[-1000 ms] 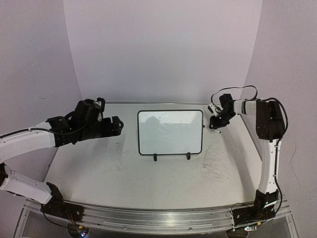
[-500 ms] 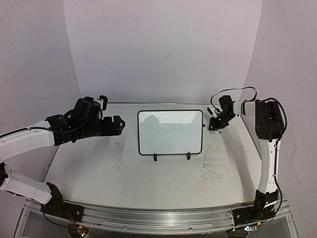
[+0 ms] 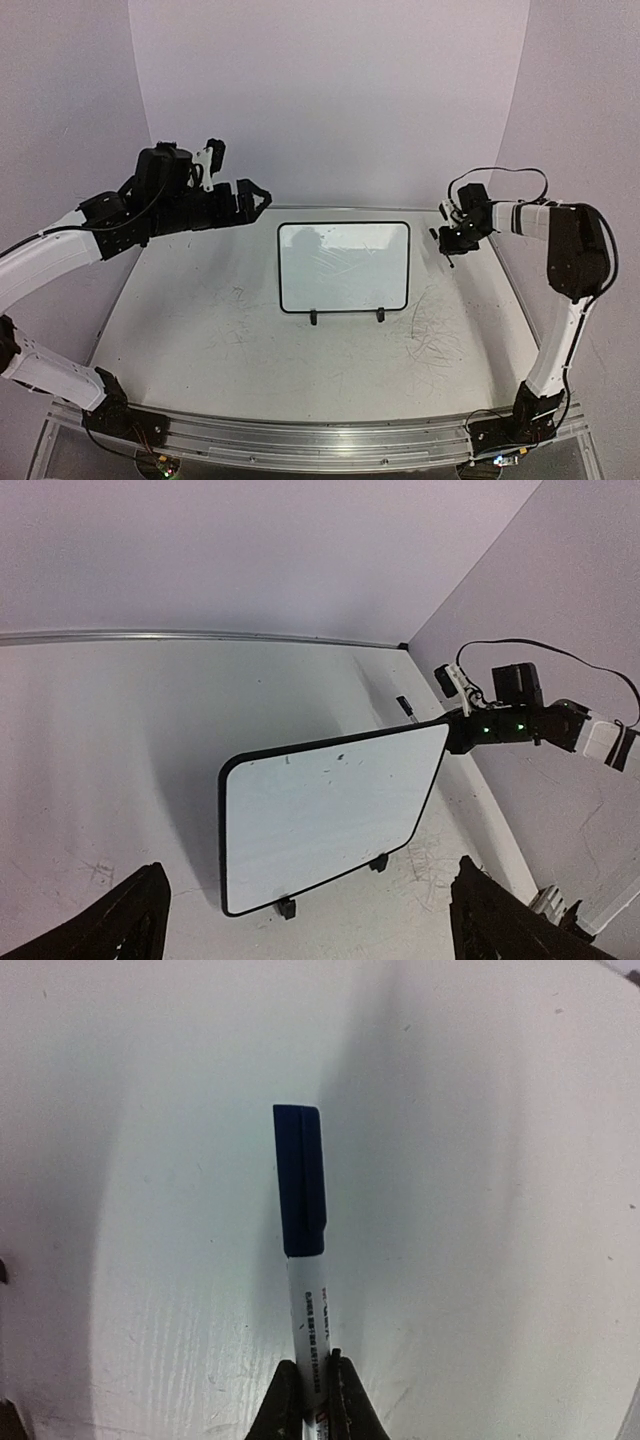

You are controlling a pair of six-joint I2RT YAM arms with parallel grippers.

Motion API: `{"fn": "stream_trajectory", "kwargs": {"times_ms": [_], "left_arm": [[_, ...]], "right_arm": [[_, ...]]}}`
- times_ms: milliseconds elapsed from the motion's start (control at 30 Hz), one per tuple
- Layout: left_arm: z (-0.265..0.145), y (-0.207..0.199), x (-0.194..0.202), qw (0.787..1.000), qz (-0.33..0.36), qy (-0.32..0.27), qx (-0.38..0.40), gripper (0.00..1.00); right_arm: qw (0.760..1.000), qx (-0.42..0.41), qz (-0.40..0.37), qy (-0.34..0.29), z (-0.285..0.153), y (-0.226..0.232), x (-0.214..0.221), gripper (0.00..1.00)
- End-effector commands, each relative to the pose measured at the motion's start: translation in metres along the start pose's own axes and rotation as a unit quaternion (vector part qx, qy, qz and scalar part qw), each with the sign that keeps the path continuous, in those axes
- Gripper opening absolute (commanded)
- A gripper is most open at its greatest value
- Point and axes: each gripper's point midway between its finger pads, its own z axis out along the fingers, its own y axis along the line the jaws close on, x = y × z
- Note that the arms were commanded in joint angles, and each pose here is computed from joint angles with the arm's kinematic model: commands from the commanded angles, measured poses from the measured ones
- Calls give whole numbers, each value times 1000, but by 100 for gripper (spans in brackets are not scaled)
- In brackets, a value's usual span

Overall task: Write a sentence on the whiteboard
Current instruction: Pick up the whiteboard marker from the center of the board, then pass from the right arm to the left

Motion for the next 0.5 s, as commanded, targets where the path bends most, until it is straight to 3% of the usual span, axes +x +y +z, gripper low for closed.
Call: {"fn": "stream_trajectory", "kwargs": {"times_ms": [0,133,267,467], "left_arm": [[4,-29,-19,998,46,6,44,99],[12,-50,-25,994,55,16,89,99],[29,-65,-13,990,27,36,135,97],[34,-80,14,972,-72,60,215,92]], "right_arm": [[991,-14,84,-101,-83,7,-29,0],[978,-82,96,-165,-157,59,-20,0],[960,-181,24,-214,-222,143,-5,0],[925,-328,-109,-155,-247,235,44,0]]}}
